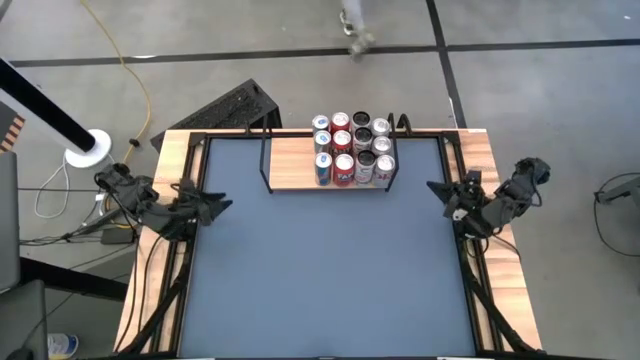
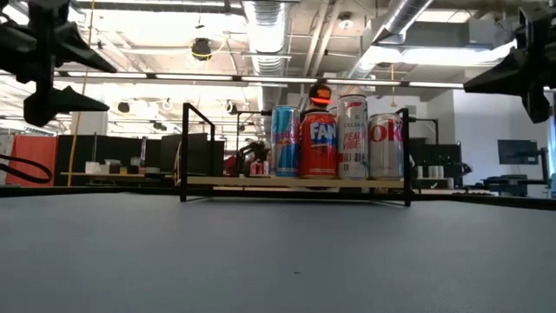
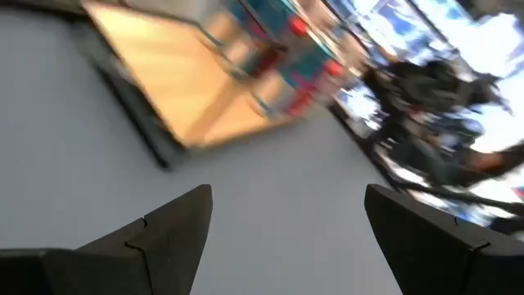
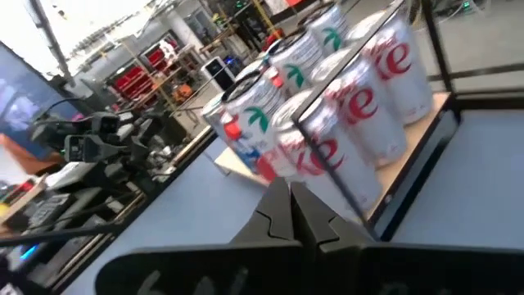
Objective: Place canned beverage on shelf
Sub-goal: Return to Home Position
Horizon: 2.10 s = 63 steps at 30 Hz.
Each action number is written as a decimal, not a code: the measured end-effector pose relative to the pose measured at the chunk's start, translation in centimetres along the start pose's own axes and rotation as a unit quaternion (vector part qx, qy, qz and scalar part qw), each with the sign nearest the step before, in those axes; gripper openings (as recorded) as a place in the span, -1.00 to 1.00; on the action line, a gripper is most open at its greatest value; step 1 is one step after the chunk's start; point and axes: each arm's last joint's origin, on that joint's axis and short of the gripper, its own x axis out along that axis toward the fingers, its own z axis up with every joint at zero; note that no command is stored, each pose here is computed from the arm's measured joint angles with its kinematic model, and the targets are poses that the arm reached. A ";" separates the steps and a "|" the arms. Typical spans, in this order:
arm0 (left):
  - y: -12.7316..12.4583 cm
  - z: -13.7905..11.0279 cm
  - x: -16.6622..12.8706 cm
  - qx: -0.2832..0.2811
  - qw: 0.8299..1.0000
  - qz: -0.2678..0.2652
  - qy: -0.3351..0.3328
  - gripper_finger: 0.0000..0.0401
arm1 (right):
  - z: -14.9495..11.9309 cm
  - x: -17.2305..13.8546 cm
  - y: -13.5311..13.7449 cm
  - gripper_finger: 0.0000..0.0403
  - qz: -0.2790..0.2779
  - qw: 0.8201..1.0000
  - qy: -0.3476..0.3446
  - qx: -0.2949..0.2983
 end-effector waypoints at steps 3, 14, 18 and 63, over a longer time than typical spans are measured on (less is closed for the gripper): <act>-0.8 -1.0 0.6 -0.029 0.998 -0.060 0.020 0.55 | -0.8 0.1 0.2 -1.00 0.015 1.000 0.007 0.006; -4.1 0.2 -0.1 -0.086 0.924 -0.372 -0.029 0.55 | -1.0 0.0 0.8 -1.00 0.050 0.999 0.016 0.013; -4.0 0.3 -0.1 -0.139 0.925 -0.353 -0.023 0.55 | -0.8 -0.1 1.1 -1.00 0.056 0.998 0.014 0.027; -3.6 -2.5 -0.1 0.168 0.829 -0.530 -0.059 0.55 | -4.7 1.2 1.9 -1.00 0.098 0.994 -0.025 -0.029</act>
